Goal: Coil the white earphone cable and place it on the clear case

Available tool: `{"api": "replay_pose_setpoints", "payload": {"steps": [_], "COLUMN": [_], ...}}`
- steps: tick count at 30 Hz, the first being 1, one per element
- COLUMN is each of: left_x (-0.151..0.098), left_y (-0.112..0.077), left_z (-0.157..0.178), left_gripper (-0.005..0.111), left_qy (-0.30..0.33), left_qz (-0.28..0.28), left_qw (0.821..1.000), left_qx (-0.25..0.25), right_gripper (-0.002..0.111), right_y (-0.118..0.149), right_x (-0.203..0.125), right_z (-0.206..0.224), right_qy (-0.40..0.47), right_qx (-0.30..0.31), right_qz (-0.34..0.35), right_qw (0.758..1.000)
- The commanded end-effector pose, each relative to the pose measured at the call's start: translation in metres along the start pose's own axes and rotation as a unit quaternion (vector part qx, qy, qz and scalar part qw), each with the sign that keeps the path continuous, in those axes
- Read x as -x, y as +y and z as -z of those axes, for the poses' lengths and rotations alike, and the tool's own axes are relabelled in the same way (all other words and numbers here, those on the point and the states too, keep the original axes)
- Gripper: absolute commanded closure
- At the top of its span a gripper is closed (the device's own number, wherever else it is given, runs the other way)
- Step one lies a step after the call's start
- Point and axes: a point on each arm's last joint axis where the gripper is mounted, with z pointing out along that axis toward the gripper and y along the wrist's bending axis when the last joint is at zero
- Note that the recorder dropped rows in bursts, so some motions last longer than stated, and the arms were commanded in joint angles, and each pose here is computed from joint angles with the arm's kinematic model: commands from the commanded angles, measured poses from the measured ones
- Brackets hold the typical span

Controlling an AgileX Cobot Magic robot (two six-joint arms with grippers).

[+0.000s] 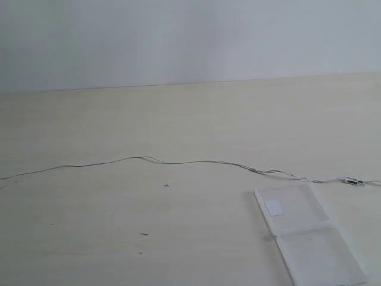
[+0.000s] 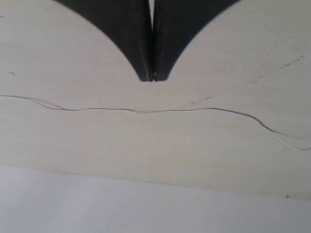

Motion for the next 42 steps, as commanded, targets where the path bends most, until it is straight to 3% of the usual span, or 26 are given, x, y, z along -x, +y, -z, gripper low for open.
{"api": "replay_pose_setpoints", "payload": {"steps": [1,3,6,10,16,18,24,33,36,39,42], "left_x": [0.0,0.0,0.0,0.0,0.0,0.0,0.0,0.0,0.0,0.0,0.0], "left_y": [0.001,0.001,0.001,0.001,0.001,0.001,0.001,0.001,0.001,0.001,0.001], "left_z": [0.0,0.0,0.0,0.0,0.0,0.0,0.0,0.0,0.0,0.0,0.0], "left_gripper": [0.107,0.107,0.107,0.107,0.107,0.107,0.107,0.107,0.107,0.107,0.107], "left_qy": [-0.005,-0.005,-0.005,-0.005,-0.005,-0.005,-0.005,-0.005,-0.005,-0.005,-0.005], "left_qz": [-0.003,-0.003,-0.003,-0.003,-0.003,-0.003,-0.003,-0.003,-0.003,-0.003,-0.003], "left_qw": [1.0,1.0,1.0,1.0,1.0,1.0,1.0,1.0,1.0,1.0,1.0], "left_qx": [0.002,0.002,0.002,0.002,0.002,0.002,0.002,0.002,0.002,0.002,0.002], "right_gripper": [0.108,0.108,0.108,0.108,0.108,0.108,0.108,0.108,0.108,0.108,0.108], "right_y": [0.0,0.0,-0.005,-0.008,-0.008,-0.009,-0.01,-0.01,-0.005,0.014,0.044], "right_x": [0.025,0.032,0.05,0.096,0.146,0.157,0.161,0.139,0.129,0.125,0.118], "right_z": [0.004,0.007,0.009,-0.004,-0.069,-0.091,-0.14,-0.18,-0.198,-0.22,-0.243], "right_qy": [-0.144,-0.187,-0.169,-0.119,0.031,0.046,0.078,0.104,0.165,0.235,0.285], "right_qx": [0.0,0.002,-0.01,-0.016,0.014,0.016,0.012,0.0,0.022,0.101,0.229], "right_qz": [-0.012,-0.027,-0.058,-0.013,-0.032,-0.044,-0.068,-0.094,-0.047,0.073,0.201], "right_qw": [0.989,0.982,0.984,0.993,0.999,0.998,0.995,0.99,0.985,0.964,0.909]}}
